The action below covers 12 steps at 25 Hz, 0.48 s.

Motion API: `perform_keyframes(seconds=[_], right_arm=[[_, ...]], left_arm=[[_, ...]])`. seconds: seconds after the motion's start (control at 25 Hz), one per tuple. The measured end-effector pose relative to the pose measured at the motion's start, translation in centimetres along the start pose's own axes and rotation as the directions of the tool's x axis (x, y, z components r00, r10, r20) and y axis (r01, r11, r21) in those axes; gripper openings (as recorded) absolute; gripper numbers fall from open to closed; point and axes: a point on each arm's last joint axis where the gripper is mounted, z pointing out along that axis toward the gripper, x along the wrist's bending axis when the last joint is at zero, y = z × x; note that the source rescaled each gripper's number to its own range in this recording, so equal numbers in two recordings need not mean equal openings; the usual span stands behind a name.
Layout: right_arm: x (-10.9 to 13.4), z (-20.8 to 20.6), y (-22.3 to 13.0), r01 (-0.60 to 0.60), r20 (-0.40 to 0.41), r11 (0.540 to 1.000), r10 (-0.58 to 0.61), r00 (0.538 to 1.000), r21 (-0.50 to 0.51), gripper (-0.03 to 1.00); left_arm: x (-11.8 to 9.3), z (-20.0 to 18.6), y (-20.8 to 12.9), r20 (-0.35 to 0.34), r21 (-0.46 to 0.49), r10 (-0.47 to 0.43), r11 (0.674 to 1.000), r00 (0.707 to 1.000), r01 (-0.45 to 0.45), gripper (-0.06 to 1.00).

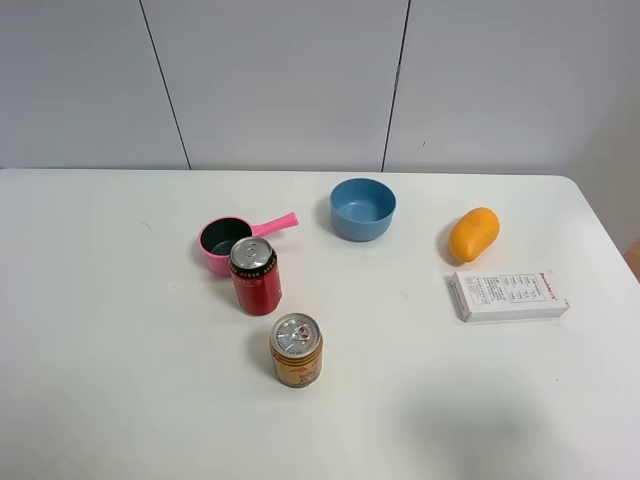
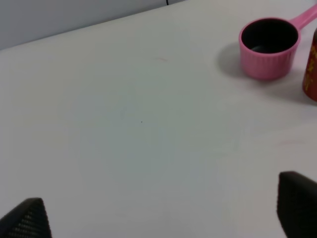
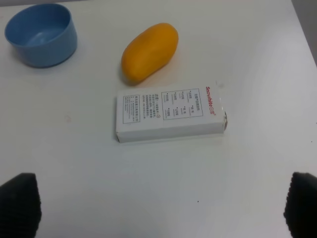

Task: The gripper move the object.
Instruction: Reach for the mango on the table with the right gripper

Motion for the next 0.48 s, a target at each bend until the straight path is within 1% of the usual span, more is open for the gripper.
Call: perform_keyframes(seconds=[0.04,0.48], right_arm=[[0.0,0.0,0.0,0.0,0.0,1.0,0.0,1.0,0.0,0.97],[0.0,0.0,0.0,0.0,0.0,1.0,0.0,1.0,0.0,0.97]], left_arm=[[0.0,0.0,0.0,0.0,0.0,0.0,1.0,1.0,0.0,1.0],[0.0,-0.01,-0.01,0.0,-0.001,0.0,1.0,1.0,0.0,1.0]])
